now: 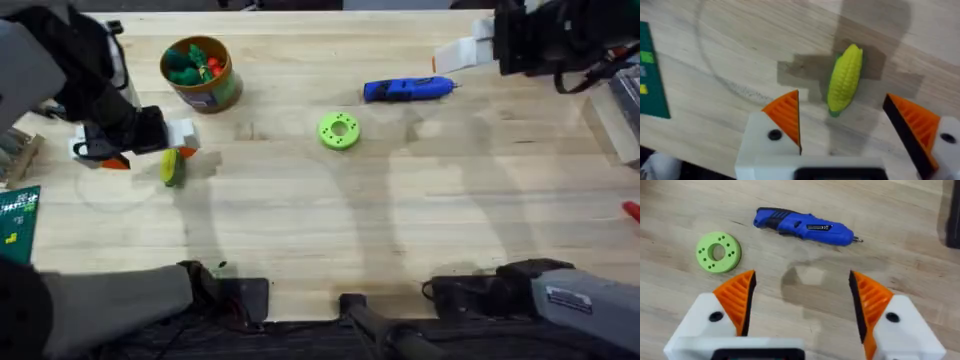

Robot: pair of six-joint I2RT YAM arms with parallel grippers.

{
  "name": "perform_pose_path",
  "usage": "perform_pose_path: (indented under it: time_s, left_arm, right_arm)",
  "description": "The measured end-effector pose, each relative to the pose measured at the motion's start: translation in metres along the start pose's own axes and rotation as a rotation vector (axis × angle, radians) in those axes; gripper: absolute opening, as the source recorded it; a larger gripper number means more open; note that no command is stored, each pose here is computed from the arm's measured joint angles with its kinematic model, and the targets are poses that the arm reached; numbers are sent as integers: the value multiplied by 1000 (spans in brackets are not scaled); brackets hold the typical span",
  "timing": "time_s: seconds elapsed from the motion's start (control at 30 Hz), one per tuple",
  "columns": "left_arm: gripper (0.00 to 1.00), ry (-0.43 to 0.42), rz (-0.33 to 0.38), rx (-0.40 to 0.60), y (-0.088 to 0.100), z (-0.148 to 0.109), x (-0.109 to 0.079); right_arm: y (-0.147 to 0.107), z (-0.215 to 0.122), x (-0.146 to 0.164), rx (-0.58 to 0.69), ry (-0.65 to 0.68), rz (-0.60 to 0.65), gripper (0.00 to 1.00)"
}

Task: Pick up the gripper from the table and insert it into the empty holder that is missing its gripper. Then pick up a screw, insert it into the mounting hole, and use the screwdriver to tighten it. Finally, clean up the table by picking up the vegetable and placing it into the bucket.

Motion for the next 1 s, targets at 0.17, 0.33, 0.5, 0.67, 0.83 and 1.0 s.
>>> perform_pose_path:
  time_s: [0.17, 0.33, 0.5, 0.67, 0.83, 1.0]
  left_arm:
    - [986, -65, 8, 35, 5, 21, 7]
    - [986, -98, 80, 63, 12, 44, 2]
    - [552, -151, 108, 88, 15, 55, -5]
    - [19, -154, 122, 77, 20, 54, -6]
    - [22, -157, 126, 80, 20, 54, -6]
    - [22, -257, 177, 102, 13, 49, -15]
  right_arm:
    - [0, 0, 0, 0, 0, 0, 994]
    - [0, 0, 0, 0, 0, 0, 993]
    - [-2, 0, 0, 12, 0, 1, 993]
    - [-7, 0, 0, 38, -1, 3, 993]
    - [-8, 0, 0, 41, -1, 3, 992]
    - [-8, 0, 0, 41, -1, 3, 992]
Point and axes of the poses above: each hand's point on the last joint's axis, 136 mm out from that joint toward the fingers, its own z axis out along the fingers, its own x axis along the line the jaws close on, y = z × x, the point moved 5 cm from there along -z, back along the fingers, and after that the axes turned 6 degrees about z, right-handed, at the moved point
